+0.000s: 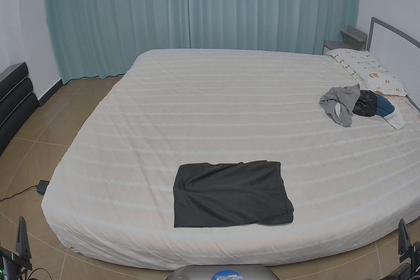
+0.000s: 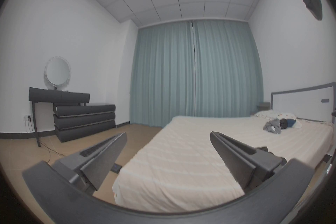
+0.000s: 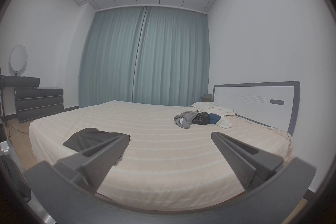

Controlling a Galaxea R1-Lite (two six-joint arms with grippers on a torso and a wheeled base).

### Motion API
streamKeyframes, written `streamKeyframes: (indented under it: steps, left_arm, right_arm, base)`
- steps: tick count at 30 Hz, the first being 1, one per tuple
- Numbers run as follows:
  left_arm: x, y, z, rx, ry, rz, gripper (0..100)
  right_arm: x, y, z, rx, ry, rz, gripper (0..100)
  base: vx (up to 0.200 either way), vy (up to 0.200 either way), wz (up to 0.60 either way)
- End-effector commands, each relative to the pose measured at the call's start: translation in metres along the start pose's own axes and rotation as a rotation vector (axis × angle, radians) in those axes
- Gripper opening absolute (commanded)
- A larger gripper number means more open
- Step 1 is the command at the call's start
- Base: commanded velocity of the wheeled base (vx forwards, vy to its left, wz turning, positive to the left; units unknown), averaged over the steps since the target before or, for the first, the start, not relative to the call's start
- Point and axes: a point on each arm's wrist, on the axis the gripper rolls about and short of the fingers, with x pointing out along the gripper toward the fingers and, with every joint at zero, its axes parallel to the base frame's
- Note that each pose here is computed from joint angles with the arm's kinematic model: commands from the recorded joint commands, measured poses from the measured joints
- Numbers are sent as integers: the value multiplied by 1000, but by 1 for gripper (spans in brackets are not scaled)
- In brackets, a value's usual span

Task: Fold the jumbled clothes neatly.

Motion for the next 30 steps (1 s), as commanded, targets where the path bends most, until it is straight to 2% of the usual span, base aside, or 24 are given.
streamKeyframes:
  steps: [1, 5, 10, 13, 16, 19, 26, 30]
  left_arm:
    - [-1, 0, -16, 1, 104, -33, 100]
    - [-1, -1, -17, -50, 124, -48, 100]
    - [-1, -1, -19, -54, 140, -76, 100]
    - [-1, -3, -19, -38, 144, -135, 100]
    - [-2, -4, -22, 13, 179, -191, 100]
    - [-2, -4, -23, 32, 180, -202, 100]
    - [-2, -4, -23, 38, 182, -207, 100]
    - [-2, -5, -22, 25, 184, -248, 100]
  right_arm:
    - [0, 1, -6, 6, 17, -1, 100]
    - [0, 0, -7, 45, 40, -9, 100]
    - [-1, 0, -7, 64, 51, -42, 100]
    - [-1, 0, -7, 66, 49, -36, 100]
    - [-1, 1, -6, 60, 41, 22, 100]
    - [0, 4, -11, 56, 62, 115, 100]
    - [0, 4, -12, 86, 76, 126, 100]
    - [0, 4, -12, 88, 74, 138, 100]
  base:
    - [0, 0, 0]
    - [0, 0, 0]
    - [0, 0, 0]
    - [0, 0, 0]
    - [0, 0, 0]
    - [0, 0, 0]
    - [0, 0, 0]
    - [0, 0, 0]
